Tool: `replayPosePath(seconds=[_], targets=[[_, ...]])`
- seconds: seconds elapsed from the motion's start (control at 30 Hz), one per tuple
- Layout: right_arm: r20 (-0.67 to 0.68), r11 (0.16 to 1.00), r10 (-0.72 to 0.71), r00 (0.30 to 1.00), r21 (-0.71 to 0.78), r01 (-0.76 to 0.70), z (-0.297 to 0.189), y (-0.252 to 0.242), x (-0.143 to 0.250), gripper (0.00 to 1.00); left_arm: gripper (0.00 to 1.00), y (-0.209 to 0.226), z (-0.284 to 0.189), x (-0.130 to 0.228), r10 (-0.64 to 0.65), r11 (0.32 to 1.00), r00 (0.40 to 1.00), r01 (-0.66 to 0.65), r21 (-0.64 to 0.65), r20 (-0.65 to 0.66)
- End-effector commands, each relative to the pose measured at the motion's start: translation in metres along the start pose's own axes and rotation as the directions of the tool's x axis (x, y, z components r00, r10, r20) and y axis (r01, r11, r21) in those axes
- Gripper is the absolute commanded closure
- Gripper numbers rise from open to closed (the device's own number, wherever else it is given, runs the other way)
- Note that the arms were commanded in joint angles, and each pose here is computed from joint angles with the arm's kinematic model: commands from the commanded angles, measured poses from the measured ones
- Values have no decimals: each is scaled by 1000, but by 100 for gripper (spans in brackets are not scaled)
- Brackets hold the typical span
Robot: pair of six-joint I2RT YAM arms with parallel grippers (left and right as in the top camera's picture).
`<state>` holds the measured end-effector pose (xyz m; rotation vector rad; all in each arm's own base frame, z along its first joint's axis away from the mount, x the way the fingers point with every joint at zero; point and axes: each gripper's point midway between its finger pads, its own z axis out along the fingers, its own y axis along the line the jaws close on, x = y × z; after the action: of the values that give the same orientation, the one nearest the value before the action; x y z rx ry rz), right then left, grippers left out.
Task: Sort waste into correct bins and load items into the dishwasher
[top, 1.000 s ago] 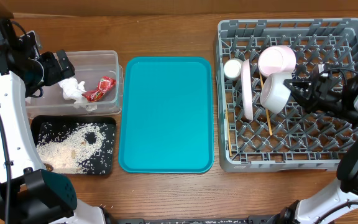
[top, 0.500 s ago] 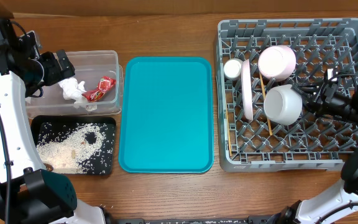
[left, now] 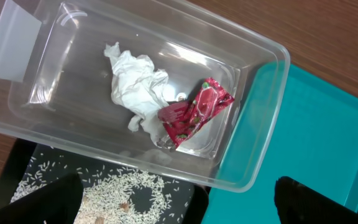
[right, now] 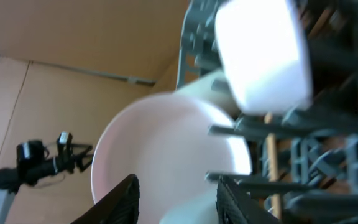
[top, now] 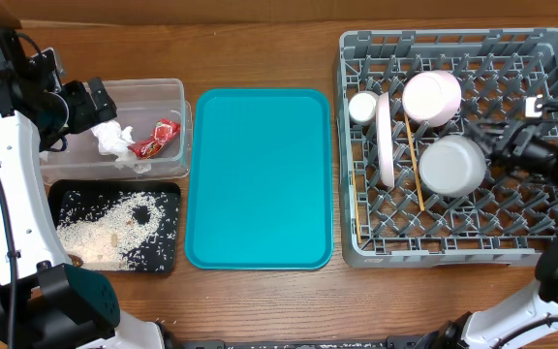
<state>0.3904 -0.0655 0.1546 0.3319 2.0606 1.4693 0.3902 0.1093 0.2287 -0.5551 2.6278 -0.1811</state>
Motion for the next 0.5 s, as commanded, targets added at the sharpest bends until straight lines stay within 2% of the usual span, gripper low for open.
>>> replayPosePath(seconds=[0.0,0.17,0.3,0.47], targets=[[55,996,87,995,33,-89,-13,-3,-21,57,0,-5,-13,-7,1,1000,999,-2,14,40],[110,977,61,992,199,-82,-26,-11,-53,56,0,-5,-13,-7,1,1000,999,-2,14,40],[104,956,72,992,276,-98,-30,4,-64,57,0,-5,-13,-7,1,1000,999,-1,14,40],[16,929,139,990,344,-136,-29,43,-45,76,0,-5,-13,-7,1,1000,999,-2,14,40]])
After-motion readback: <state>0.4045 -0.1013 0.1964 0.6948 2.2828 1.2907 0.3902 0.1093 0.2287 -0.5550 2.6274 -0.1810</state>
